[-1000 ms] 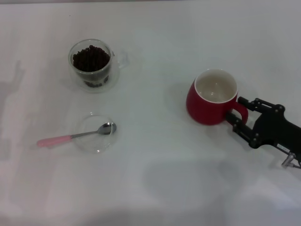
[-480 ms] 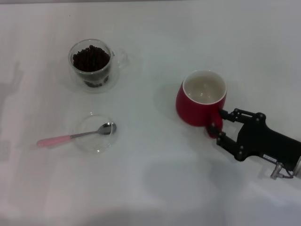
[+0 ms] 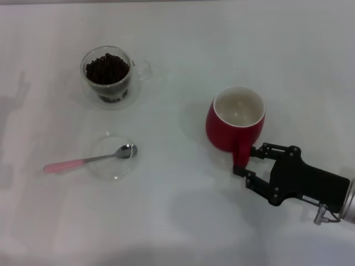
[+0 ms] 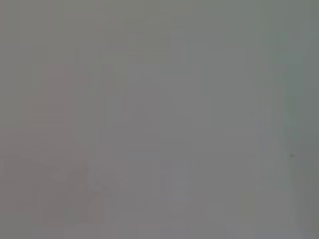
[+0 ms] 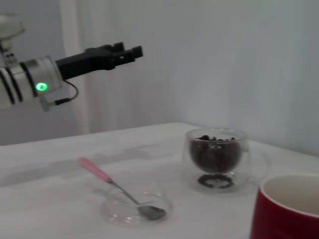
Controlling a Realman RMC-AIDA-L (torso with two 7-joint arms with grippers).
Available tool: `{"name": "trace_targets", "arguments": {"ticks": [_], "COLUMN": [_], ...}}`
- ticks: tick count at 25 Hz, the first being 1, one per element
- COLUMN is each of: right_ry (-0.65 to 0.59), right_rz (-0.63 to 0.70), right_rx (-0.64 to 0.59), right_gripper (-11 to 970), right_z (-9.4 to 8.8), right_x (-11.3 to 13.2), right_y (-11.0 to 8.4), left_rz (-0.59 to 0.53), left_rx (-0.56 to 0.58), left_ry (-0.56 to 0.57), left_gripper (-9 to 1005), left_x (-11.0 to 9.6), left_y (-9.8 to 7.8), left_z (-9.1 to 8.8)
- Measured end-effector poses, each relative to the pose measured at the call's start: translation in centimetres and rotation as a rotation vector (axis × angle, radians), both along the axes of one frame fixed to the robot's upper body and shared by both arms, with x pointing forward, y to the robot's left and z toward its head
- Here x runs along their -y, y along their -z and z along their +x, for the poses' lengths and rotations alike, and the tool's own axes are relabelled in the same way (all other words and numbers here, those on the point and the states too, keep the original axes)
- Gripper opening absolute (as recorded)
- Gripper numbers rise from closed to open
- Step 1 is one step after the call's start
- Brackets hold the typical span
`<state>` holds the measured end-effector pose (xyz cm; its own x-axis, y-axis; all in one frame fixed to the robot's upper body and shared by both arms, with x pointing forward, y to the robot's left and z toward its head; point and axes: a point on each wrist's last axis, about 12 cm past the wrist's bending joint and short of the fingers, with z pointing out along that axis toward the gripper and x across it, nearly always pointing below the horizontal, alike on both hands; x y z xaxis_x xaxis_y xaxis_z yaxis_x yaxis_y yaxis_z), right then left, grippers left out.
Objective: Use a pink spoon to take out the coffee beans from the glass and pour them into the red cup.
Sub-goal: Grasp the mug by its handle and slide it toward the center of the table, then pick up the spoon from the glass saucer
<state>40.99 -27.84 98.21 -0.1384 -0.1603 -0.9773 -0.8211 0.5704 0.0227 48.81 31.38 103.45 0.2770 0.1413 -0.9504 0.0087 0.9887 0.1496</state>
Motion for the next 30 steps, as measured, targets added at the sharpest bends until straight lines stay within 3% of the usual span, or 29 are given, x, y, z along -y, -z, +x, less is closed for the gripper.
{"name": "trace_targets", "arguments": {"ticks": [8,16,25,30], "right_ry": [-0.006,0.077,0.128,0.203], "right_rz": [0.019,0.040,-0.025,-0.018], "right_rx": [0.011,0.045,0.062,0.138], "right_gripper": [438,438,450,450], "right_z": [0.0,-0.1,0.8,1.5], "right_x": [-0.1,2.8,5.1,8.1], "right_y": [-0.3,-1.2,-1.6,-3.4], "left_rz": [0.000,-0.005,-0.043,-0.077], "left_rx": [-0.006,-0.017,0.021,0.034], "left_ry": [0.000,-0.004,0.000,0.062], "left_gripper": [891,891,891,892], "left_x": [0.0,0.0,0.6,1.9], "left_y": [0.2,0.5,0.5,0.5], "left_z": [-0.3,-0.9,-2.1,-2.9]}}
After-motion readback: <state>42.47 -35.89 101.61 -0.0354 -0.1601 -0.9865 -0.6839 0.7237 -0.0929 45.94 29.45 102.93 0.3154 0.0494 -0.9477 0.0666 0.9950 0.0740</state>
